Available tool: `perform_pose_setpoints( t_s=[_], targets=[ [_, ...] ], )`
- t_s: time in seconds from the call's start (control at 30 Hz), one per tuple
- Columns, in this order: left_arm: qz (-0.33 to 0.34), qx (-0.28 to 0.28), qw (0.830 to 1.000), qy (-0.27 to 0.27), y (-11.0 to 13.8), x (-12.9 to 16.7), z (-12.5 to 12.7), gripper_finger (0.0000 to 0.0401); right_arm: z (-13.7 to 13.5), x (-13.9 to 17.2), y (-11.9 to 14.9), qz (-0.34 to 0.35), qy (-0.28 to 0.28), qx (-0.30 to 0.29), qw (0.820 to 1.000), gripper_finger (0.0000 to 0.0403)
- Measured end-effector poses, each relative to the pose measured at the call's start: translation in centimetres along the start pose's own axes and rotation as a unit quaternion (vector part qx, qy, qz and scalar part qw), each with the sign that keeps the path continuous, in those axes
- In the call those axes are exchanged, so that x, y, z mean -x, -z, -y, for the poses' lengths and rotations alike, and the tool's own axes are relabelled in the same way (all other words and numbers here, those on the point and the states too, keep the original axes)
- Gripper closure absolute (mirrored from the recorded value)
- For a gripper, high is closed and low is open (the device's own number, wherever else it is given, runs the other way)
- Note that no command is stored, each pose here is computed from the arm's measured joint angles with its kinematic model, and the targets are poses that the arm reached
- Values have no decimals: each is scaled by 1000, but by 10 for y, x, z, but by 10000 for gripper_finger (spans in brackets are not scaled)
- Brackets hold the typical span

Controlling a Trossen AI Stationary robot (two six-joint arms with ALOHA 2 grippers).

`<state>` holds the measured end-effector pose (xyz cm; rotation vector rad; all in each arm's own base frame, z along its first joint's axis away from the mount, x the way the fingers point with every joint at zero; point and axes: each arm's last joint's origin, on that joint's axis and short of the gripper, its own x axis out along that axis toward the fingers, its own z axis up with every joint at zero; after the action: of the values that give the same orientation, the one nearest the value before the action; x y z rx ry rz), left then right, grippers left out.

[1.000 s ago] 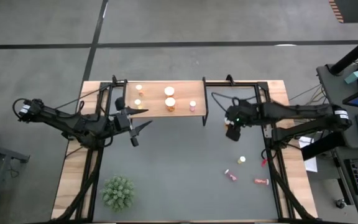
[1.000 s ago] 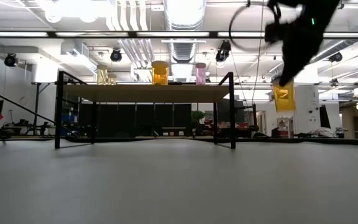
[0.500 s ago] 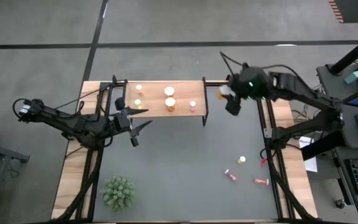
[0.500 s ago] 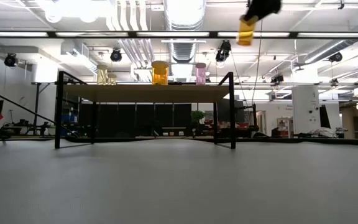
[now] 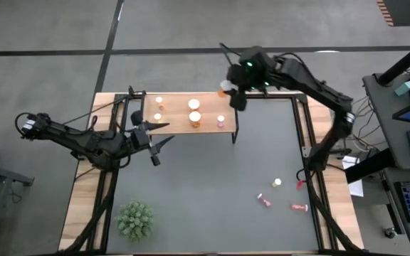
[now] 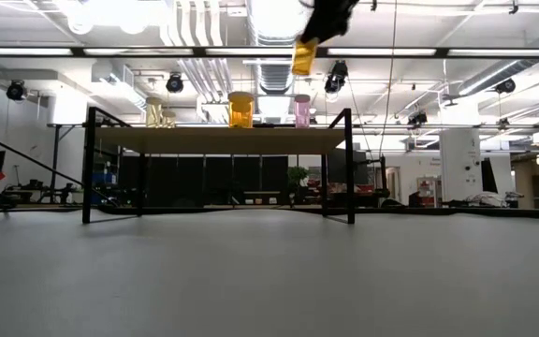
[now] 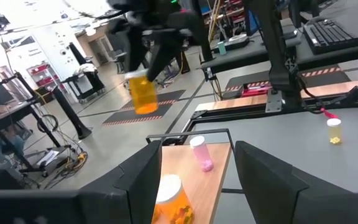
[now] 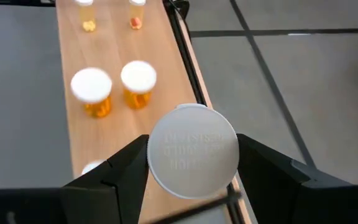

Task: Pick and place medicine bottles onto shelf by color
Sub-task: Put the orange pill bottle on the shelf aligned with the orange pill bottle

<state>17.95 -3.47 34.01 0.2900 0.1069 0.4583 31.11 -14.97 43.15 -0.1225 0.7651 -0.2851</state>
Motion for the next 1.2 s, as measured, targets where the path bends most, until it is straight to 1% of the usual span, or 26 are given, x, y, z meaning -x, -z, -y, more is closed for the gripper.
perform_pose_setpoints(
  t_s=[0.13,0.3,0.43,0.6,0.9,1.1,1.2],
  targets=[
    [-1,-1,1000,0,0,0,0,214,15,-31,-8,-2,-18,6,1000,188],
    [-1,-1,1000,0,0,0,0,214,30,-65,-12,-2,-45,0,999,188],
    [-2,-2,1000,1,0,0,1,214,35,-93,-12,-11,-50,12,999,188],
    [-2,-3,1000,1,1,-1,1,214,37,-118,-14,-10,-64,20,998,188],
    [-3,-3,1000,1,1,-1,1,214,38,-143,-6,-25,-93,17,995,188],
    [-3,-3,1000,1,1,-1,1,214,37,-149,-3,-35,-96,12,995,188],
    [-3,-3,1000,1,1,-1,1,214,35,-153,0,-52,-102,15,993,188]
  ],
)
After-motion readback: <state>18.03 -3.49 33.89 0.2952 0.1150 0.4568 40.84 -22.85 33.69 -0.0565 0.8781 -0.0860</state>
